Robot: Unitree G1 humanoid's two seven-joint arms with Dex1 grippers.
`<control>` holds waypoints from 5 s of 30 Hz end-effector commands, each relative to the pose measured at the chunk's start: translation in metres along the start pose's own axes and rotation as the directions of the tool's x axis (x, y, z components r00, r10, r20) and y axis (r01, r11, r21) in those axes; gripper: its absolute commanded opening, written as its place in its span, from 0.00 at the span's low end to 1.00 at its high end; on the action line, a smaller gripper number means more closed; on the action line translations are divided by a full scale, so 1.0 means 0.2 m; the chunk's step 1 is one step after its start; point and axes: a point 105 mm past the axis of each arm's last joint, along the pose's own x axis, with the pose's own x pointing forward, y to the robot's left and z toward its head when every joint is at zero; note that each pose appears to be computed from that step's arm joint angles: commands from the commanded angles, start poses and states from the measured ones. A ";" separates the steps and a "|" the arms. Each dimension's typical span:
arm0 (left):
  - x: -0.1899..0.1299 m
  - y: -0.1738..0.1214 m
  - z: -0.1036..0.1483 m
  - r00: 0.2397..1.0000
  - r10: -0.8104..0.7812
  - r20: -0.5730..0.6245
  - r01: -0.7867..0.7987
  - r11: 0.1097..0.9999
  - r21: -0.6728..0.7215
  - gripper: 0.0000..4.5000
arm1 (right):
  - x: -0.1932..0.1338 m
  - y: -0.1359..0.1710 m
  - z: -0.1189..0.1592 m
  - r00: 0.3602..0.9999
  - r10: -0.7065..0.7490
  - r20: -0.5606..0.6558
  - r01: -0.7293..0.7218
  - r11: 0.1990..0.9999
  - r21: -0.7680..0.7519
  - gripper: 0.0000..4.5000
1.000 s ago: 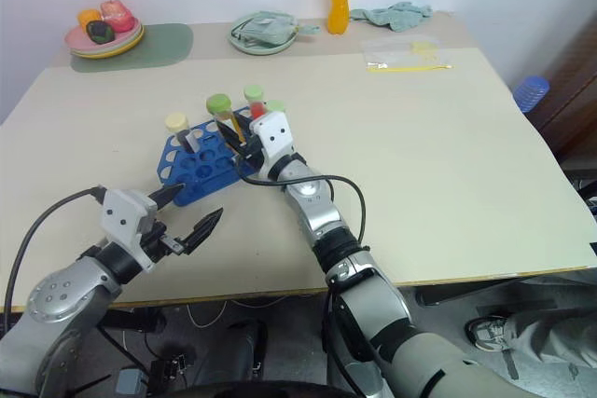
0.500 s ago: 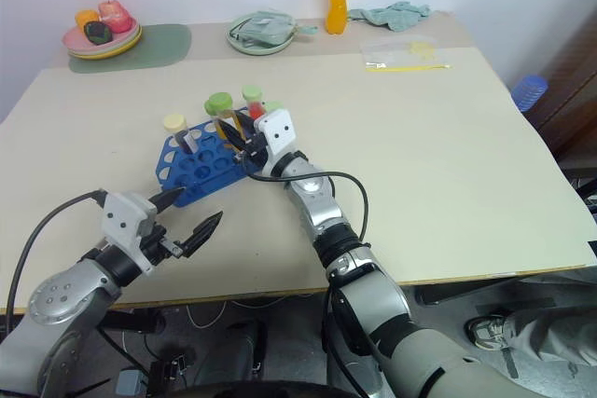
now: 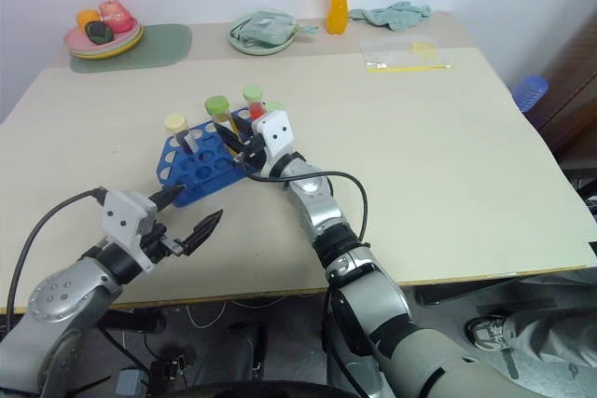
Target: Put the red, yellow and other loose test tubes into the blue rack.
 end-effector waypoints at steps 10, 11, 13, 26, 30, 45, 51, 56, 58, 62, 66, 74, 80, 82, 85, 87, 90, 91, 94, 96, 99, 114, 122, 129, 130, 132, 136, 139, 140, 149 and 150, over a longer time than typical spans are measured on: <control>-0.03 0.00 0.00 1.000 -0.003 0.021 0.002 1.000 0.015 1.00 | 0.09 0.16 0.04 0.995 0.060 0.075 -0.066 0.995 0.072 0.39; -0.03 0.01 -0.01 1.000 0.010 0.013 -0.010 1.000 0.007 1.00 | 0.08 0.17 0.05 0.993 0.070 0.090 -0.076 0.995 0.065 0.49; -0.04 0.02 -0.03 1.000 0.026 -0.013 -0.026 1.000 -0.005 1.00 | 0.08 0.18 0.09 0.989 0.085 0.119 -0.091 0.995 0.045 0.73; -0.24 0.42 0.06 0.857 0.181 -0.482 -0.135 0.982 0.129 1.00 | -0.15 0.17 0.35 0.947 0.308 0.095 -0.292 0.945 -0.149 0.98; -0.25 0.46 0.01 0.690 0.072 -0.720 -0.070 0.997 0.033 1.00 | -0.25 0.14 0.35 0.920 0.393 -0.013 -0.388 0.901 -0.196 0.98; -0.11 0.55 -0.10 0.488 0.002 -0.873 0.023 1.000 0.016 0.87 | -0.44 0.22 0.28 0.829 0.532 -0.172 -0.558 0.807 -0.192 1.00; -0.12 0.54 -0.17 0.452 -0.021 -0.892 0.027 1.000 -0.010 0.23 | -0.43 0.23 0.29 0.837 0.524 -0.159 -0.547 0.815 -0.191 1.00; -0.20 0.61 -0.16 0.437 0.031 -0.899 0.006 0.999 0.037 0.17 | -0.43 0.24 0.30 0.837 0.525 -0.153 -0.547 0.813 -0.201 1.00; -0.24 0.67 -0.12 0.475 0.074 -0.877 -0.023 0.997 0.072 0.17 | -0.44 0.24 0.30 0.837 0.524 -0.156 -0.547 0.812 -0.202 1.00; -0.17 0.84 0.21 0.815 0.312 -0.489 -0.196 0.942 0.274 0.17 | -0.46 0.19 0.27 0.856 0.485 -0.180 -0.512 0.843 -0.167 1.00; -0.21 0.70 0.46 0.928 0.372 -0.010 -0.356 0.894 0.273 0.17 | -0.52 0.06 0.14 0.898 0.352 -0.262 -0.383 0.921 -0.076 1.00; -0.02 0.30 0.41 0.870 0.386 0.308 -0.439 0.890 0.124 0.17 | -0.64 -0.06 -0.01 0.913 0.206 -0.351 -0.229 0.973 -0.026 1.00; 0.20 0.18 0.26 0.823 0.444 0.355 -0.511 0.851 0.121 0.17 | -0.63 -0.08 -0.02 0.919 0.181 -0.349 -0.205 0.978 -0.031 1.00; 0.23 0.16 0.24 0.818 0.450 0.359 -0.510 0.856 0.089 0.17 | -0.62 -0.08 -0.01 0.921 0.180 -0.345 -0.203 0.979 -0.033 1.00; 0.27 0.15 0.23 0.817 0.439 0.373 -0.499 0.863 0.077 0.17 | -0.62 -0.08 0.00 0.926 0.171 -0.337 -0.194 0.980 -0.037 1.00; 0.29 0.14 0.23 0.824 0.425 0.375 -0.478 0.876 0.059 0.17 | -0.62 -0.08 0.00 0.927 0.170 -0.334 -0.192 0.981 -0.034 1.00; 0.33 0.12 0.23 0.835 0.399 0.378 -0.448 0.893 0.048 0.17 | -0.63 -0.05 0.00 0.923 0.198 -0.329 -0.212 0.977 -0.004 1.00; 0.34 0.11 0.23 0.840 0.390 0.377 -0.439 0.897 0.050 0.17 | -0.64 -0.03 0.01 0.919 0.225 -0.324 -0.233 0.972 0.017 1.00; 0.36 0.10 0.22 0.853 0.370 0.367 -0.415 0.909 0.047 0.17 | -0.66 0.04 0.04 0.904 0.308 -0.296 -0.302 0.951 0.068 1.00; 0.36 0.09 0.22 0.857 0.364 0.366 -0.410 0.911 0.054 0.17 | -0.68 0.09 0.07 0.883 0.375 -0.282 -0.364 0.927 0.092 1.00; 0.36 0.09 0.21 0.859 0.363 0.360 -0.405 0.913 0.048 0.17 | -0.69 0.13 0.07 0.864 0.413 -0.289 -0.400 0.910 0.105 1.00; 0.37 0.09 0.15 0.882 0.366 0.298 -0.404 0.912 0.075 0.17 | -0.68 0.12 0.04 0.871 0.396 -0.292 -0.381 0.918 0.108 1.00; 0.38 0.10 0.14 0.881 0.379 0.283 -0.420 0.903 0.097 0.17 | -0.68 0.13 0.03 0.872 0.393 -0.291 -0.376 0.919 0.116 1.00; 0.38 0.09 0.12 0.881 0.390 0.269 -0.401 0.916 -0.018 0.17 | -0.69 0.13 0.03 0.874 0.391 -0.288 -0.372 0.920 0.120 1.00; 0.39 0.09 0.12 0.877 0.394 0.274 -0.402 0.915 -0.030 0.17 | -0.69 0.13 0.03 0.874 0.391 -0.288 -0.372 0.920 0.120 1.00; 0.39 0.09 0.12 0.874 0.395 0.283 -0.400 0.916 -0.041 0.17 | -0.68 0.14 0.03 0.875 0.391 -0.286 -0.372 0.921 0.119 1.00; 0.40 0.07 0.11 0.876 0.387 0.288 -0.393 0.919 -0.039 0.49 | -0.68 0.13 0.04 0.875 0.391 -0.286 -0.375 0.920 0.111 1.00; 0.37 0.09 0.13 0.859 0.406 0.311 -0.412 0.910 -0.048 0.83 | -0.66 0.11 0.07 0.892 0.365 -0.268 -0.356 0.931 0.085 1.00; 0.35 0.10 0.14 0.853 0.413 0.320 -0.415 0.908 -0.064 0.95 | -0.66 0.10 0.08 0.899 0.356 -0.256 -0.345 0.935 0.086 1.00; 0.01 0.16 0.21 0.905 0.311 0.289 -0.316 0.948 -0.030 0.99 | -0.81 -0.13 0.22 0.889 0.302 -0.344 -0.303 0.952 0.051 1.00; -0.04 0.18 0.18 0.918 0.311 0.246 -0.317 0.948 -0.014 0.99 | -0.84 -0.20 0.23 0.894 0.261 -0.365 -0.267 0.963 0.033 1.00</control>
